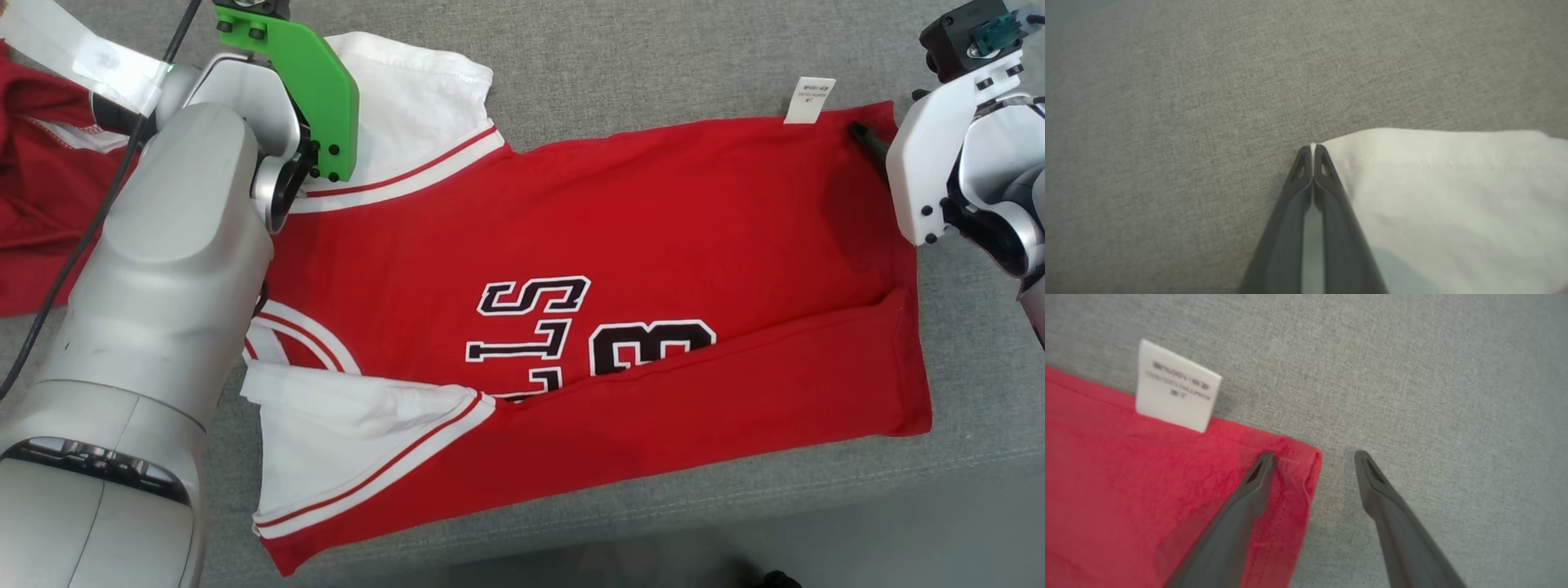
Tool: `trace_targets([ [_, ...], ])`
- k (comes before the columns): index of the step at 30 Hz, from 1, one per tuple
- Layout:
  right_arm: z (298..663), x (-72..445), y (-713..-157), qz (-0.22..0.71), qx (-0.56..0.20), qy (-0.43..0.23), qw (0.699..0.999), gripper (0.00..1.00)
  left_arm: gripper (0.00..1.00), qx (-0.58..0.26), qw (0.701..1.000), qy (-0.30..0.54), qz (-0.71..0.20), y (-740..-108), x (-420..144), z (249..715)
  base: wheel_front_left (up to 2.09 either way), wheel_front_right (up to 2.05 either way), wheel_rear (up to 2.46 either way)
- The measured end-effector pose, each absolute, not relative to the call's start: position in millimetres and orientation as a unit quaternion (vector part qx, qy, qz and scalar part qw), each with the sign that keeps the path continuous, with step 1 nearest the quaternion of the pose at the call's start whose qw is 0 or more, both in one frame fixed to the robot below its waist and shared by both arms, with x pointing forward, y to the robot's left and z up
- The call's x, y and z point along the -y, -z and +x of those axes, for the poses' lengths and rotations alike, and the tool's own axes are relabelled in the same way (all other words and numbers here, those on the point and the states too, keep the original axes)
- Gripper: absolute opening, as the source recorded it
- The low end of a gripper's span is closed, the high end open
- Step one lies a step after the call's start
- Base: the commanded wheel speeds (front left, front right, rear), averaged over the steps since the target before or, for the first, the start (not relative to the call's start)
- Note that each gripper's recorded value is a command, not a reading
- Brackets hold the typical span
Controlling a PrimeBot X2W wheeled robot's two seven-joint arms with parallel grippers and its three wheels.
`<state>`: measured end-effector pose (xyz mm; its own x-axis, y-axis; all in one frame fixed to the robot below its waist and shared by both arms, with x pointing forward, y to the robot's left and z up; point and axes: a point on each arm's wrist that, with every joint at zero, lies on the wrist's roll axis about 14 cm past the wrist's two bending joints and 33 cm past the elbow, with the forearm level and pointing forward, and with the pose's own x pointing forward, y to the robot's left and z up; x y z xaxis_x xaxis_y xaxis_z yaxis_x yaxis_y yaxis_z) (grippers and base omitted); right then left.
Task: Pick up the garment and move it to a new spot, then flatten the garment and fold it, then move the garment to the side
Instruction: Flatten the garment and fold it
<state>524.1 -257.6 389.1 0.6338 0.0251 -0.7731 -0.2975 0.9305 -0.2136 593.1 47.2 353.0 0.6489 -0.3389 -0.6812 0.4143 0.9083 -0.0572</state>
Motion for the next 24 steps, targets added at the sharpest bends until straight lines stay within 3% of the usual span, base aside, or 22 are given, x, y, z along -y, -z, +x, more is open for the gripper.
trace_targets([
  [3, 524.2, 256.4, -384.5, -0.161, -0.424, -0.092, 0.887, 0.97, 0.00, -0.365, 0.906, 0.207, 0.050, -351.5, -47.1, 594.8, 0.00, 0.00, 0.00],
  [4, 524.4, 255.0, -383.3, -0.158, -0.425, -0.094, 0.886, 0.82, 0.00, -0.366, 0.906, 0.207, 0.050, -350.7, -47.3, 595.0, 0.00, 0.00, 0.00],
  [5, 524.4, 253.8, -381.9, -0.158, -0.427, -0.095, 0.885, 0.44, 0.00, -0.366, 0.906, 0.208, 0.050, -350.4, -47.3, 595.3, 0.00, 0.00, 0.00],
  [6, 524.2, 252.1, -380.6, -0.160, -0.430, -0.098, 0.883, 0.33, 0.00, -0.365, 0.906, 0.208, 0.049, -350.1, -47.5, 595.5, 0.00, 0.00, 0.00],
  [7, 523.8, 250.2, -379.7, -0.160, -0.432, -0.101, 0.882, 0.05, 0.00, -0.366, 0.906, 0.208, 0.049, -349.8, -47.8, 595.4, 0.00, 0.00, 0.00],
  [8, 523.6, 248.4, -379.4, -0.160, -0.433, -0.104, 0.881, 0.00, 0.00, -0.366, 0.906, 0.208, 0.049, -349.8, -47.6, 595.3, 0.00, 0.00, 0.00],
  [24, 527.7, 246.6, -412.7, -0.177, -0.371, -0.118, 0.904, 0.00, 0.00, -0.295, 0.936, 0.193, -0.014, -387.6, -48.8, 602.7, 0.00, 0.00, 0.00],
])
